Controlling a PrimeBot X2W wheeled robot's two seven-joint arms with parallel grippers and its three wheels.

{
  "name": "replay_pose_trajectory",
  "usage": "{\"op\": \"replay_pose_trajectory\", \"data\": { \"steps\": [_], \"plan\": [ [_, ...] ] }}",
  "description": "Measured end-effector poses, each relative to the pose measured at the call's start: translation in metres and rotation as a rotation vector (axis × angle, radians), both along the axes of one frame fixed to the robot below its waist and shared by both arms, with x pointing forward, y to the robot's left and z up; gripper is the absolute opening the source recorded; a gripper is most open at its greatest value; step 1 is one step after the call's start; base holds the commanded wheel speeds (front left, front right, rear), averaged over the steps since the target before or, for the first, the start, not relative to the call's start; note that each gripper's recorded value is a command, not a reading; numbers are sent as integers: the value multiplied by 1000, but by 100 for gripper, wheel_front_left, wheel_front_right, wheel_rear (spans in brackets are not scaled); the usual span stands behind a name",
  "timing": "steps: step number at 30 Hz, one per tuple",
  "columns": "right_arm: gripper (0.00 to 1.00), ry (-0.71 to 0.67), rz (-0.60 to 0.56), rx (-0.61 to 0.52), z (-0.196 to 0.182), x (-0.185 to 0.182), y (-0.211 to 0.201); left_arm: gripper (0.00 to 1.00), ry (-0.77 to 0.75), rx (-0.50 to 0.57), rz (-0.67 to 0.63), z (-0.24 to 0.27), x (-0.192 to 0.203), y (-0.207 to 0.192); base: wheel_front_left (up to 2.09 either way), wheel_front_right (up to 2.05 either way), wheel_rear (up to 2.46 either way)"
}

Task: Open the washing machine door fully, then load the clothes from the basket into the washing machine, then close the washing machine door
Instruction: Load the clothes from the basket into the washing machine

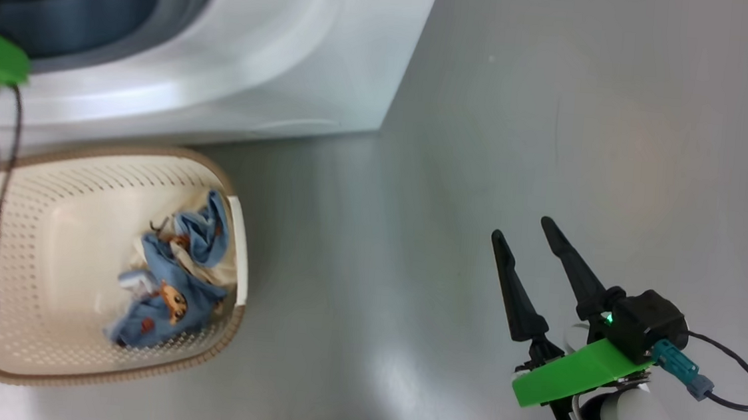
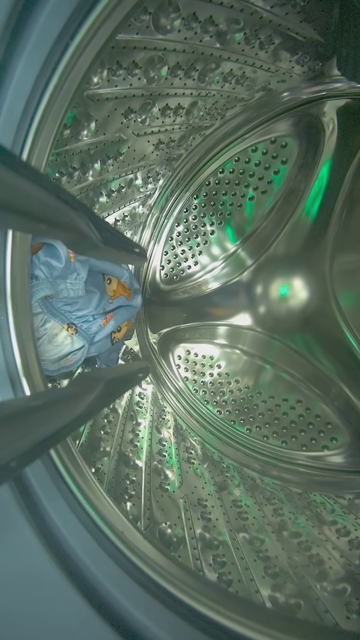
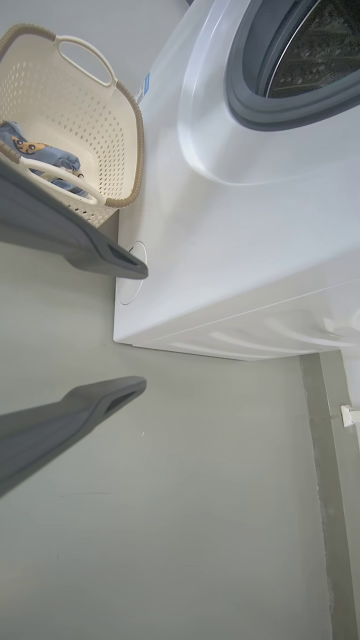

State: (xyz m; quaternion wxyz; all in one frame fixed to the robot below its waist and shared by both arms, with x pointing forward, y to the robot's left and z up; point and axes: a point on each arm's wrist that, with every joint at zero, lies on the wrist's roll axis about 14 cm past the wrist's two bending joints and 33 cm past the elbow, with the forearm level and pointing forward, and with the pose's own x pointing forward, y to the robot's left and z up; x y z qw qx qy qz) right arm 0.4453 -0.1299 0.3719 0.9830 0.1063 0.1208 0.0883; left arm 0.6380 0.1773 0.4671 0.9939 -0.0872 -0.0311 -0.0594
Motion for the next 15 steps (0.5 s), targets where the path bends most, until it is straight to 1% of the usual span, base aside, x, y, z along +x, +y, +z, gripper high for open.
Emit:
{"op": "replay_pose_trajectory", "data": {
  "steps": [15],
  "plan": [
    [100,-88,20,12,47,-24,9,100,-57,-9,29,46,-82,15,0,0,0]
  ]
}}
